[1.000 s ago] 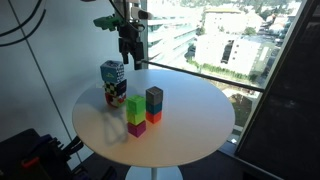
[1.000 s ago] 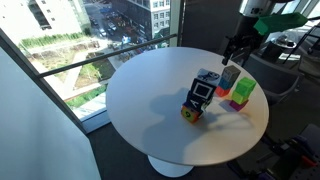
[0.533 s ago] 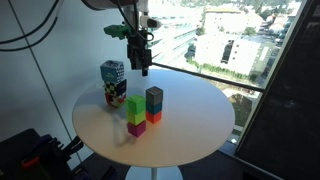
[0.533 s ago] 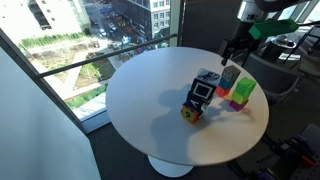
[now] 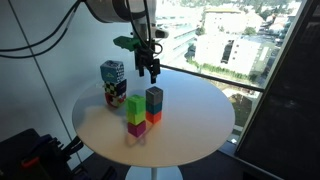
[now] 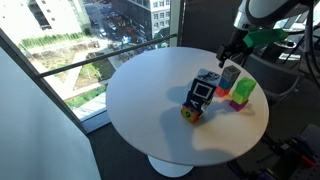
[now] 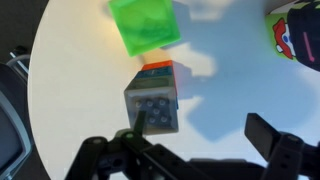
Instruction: Put the grey block on the table, then use the green block to knock off the yellow block from the pink block, then put the green block on the yellow block
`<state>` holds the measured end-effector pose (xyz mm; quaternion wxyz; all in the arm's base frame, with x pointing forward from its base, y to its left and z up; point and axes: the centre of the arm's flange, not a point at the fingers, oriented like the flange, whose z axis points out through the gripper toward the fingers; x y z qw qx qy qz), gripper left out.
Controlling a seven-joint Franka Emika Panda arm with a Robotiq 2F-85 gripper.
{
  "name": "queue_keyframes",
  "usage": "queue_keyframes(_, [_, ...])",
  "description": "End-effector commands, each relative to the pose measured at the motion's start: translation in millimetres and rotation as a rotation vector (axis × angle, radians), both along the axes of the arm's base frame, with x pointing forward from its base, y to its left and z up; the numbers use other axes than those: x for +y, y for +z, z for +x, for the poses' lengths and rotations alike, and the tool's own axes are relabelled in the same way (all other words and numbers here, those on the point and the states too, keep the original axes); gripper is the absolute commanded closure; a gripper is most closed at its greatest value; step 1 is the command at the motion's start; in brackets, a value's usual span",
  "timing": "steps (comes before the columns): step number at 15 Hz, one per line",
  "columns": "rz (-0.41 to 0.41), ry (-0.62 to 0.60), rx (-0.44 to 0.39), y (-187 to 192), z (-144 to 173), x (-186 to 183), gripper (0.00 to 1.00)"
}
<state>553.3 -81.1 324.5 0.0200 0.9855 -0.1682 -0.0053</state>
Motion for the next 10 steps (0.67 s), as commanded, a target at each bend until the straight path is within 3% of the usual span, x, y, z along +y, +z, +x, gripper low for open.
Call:
queue_keyframes(1, [-0.033, 0.011, -0.012, -6, 15, -16, 0.00])
queue_keyframes(10, [-0.046, -0.004, 0.029, -26, 13, -40, 0.00])
